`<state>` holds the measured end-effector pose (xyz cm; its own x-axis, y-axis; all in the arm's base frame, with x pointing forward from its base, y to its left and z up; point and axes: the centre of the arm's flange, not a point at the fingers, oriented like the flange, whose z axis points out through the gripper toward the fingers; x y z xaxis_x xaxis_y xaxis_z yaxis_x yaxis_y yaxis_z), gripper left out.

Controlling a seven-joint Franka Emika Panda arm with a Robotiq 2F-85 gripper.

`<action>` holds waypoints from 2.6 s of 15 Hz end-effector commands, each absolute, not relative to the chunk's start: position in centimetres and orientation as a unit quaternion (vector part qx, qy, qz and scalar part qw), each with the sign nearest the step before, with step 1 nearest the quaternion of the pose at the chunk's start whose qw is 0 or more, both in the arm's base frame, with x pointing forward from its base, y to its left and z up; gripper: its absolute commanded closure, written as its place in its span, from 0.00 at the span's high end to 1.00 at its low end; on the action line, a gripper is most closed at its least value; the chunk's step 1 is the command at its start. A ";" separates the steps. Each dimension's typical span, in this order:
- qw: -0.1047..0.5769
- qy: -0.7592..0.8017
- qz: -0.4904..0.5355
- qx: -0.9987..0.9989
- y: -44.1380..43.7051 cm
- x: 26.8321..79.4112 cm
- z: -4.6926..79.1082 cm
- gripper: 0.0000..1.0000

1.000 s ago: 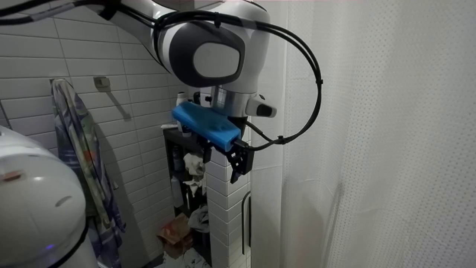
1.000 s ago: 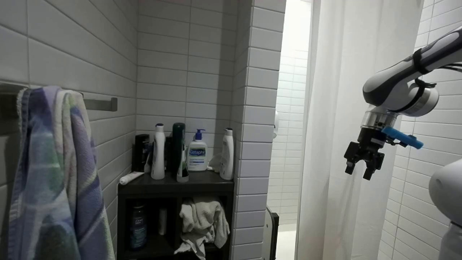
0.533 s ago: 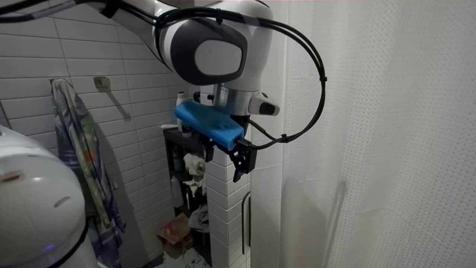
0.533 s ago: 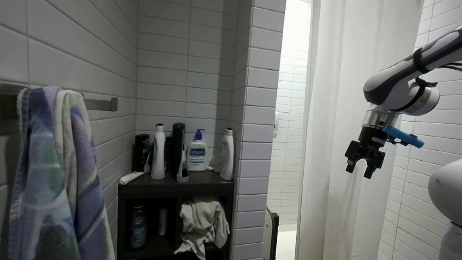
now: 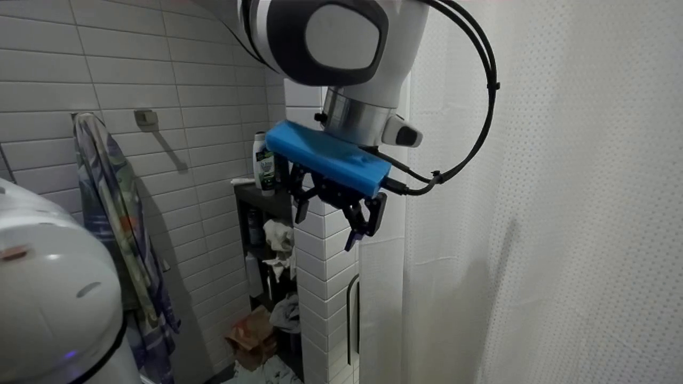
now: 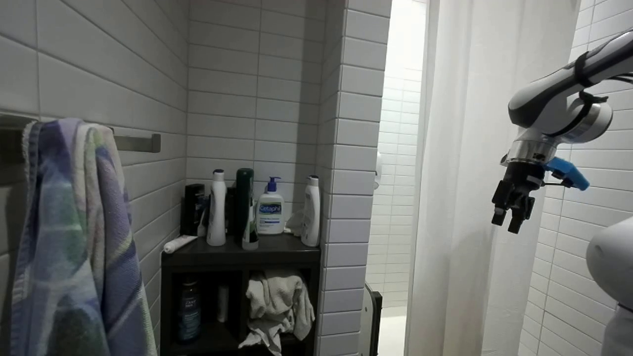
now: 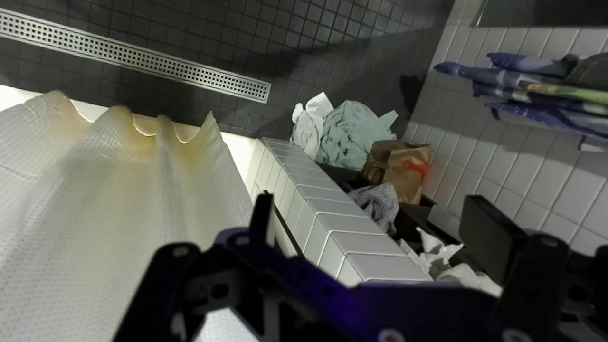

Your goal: Hang the towel on the hook

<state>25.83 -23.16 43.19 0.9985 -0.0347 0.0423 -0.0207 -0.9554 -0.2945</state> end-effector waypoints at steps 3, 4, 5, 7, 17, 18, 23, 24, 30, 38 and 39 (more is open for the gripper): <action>0.187 -0.087 -0.019 -0.978 -21.7 24.7 45.5 1.00; 0.197 -0.101 -0.026 -0.975 -20.7 24.5 45.7 1.00; 0.203 -0.114 -0.035 -0.972 -19.8 24.3 45.9 1.00; 0.217 -0.142 -0.051 -0.964 -16.9 23.9 46.4 1.00; 0.246 -0.310 -0.102 -0.912 2.0 22.4 48.3 1.00; 0.239 -0.332 -0.104 -0.907 3.8 22.4 48.6 1.00; 0.182 -0.440 -0.099 -0.874 11.4 22.0 49.4 1.00; 0.168 -0.460 -0.096 -0.867 12.6 21.7 49.4 1.00; 0.108 -0.545 -0.089 -0.826 19.1 21.1 48.5 1.00; 0.080 -0.559 -0.088 -0.821 20.1 22.7 46.7 1.00; 0.081 -0.558 -0.085 -0.822 19.5 23.0 46.8 1.00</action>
<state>21.96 20.04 47.00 0.3521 0.9057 0.2361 0.9351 -0.3515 -0.0460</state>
